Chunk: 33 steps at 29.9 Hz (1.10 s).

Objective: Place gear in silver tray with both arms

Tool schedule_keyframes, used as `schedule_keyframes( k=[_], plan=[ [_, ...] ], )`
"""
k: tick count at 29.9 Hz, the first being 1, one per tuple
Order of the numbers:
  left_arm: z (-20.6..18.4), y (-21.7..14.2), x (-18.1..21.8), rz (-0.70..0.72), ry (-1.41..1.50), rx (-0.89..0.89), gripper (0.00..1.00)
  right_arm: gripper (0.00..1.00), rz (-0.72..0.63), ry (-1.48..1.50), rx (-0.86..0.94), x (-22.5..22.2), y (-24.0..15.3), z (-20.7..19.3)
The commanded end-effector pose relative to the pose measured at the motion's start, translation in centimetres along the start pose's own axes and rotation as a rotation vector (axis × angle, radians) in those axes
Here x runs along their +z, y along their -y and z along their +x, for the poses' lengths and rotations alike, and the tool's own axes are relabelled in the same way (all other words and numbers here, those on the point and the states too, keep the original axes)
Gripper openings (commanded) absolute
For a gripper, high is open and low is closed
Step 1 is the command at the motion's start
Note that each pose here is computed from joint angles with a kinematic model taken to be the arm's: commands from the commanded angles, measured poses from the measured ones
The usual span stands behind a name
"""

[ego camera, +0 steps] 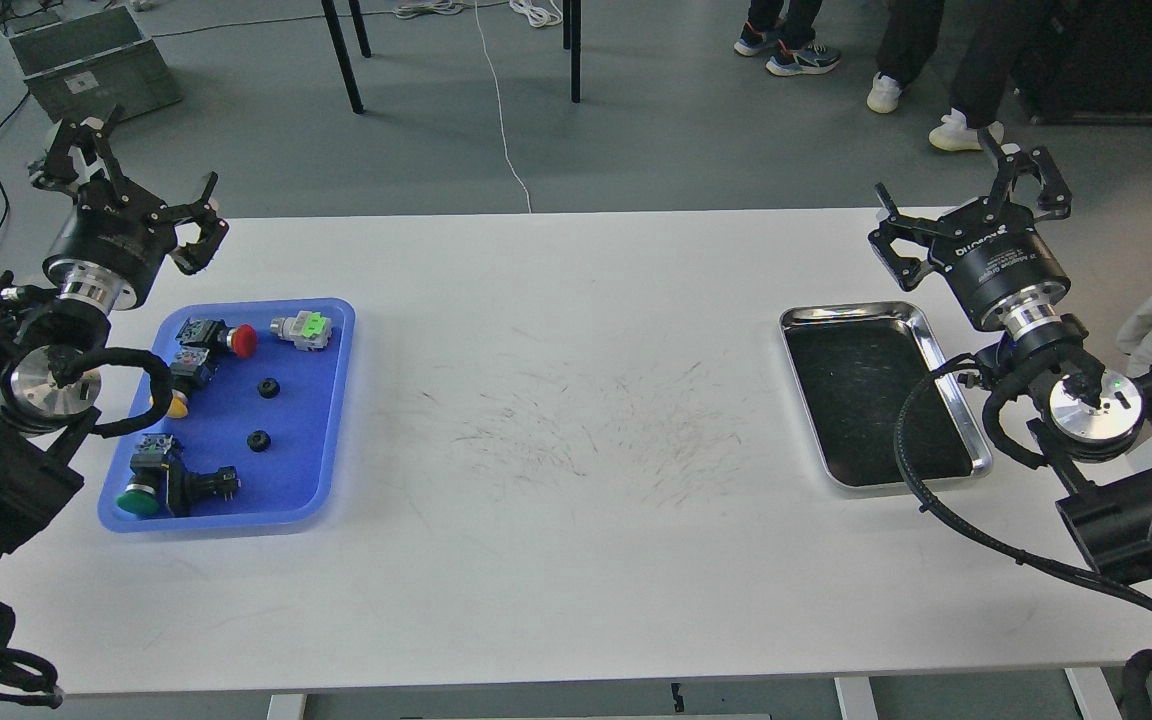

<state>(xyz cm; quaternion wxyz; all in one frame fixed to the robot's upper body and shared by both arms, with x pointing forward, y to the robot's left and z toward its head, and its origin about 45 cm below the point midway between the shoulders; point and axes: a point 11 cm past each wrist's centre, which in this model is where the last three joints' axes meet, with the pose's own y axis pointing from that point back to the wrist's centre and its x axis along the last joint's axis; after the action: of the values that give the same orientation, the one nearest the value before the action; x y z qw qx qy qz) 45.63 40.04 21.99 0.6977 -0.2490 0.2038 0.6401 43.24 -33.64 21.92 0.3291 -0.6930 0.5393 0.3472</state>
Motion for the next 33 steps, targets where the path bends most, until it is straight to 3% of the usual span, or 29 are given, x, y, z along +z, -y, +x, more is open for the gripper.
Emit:
schedule_keyframes(
  k=[1,33],
  plan=[
    [-0.2,0.0,-0.3,0.003,0.004,-0.005,0.99,0.99,0.001,-0.002,0.002,-0.1,0.0,0.0],
    [1.9,-0.6,0.8,-0.058,0.023,0.062,0.99,0.99,0.013,-0.001,-0.023,-0.6,0.8,-1.0]
  ],
)
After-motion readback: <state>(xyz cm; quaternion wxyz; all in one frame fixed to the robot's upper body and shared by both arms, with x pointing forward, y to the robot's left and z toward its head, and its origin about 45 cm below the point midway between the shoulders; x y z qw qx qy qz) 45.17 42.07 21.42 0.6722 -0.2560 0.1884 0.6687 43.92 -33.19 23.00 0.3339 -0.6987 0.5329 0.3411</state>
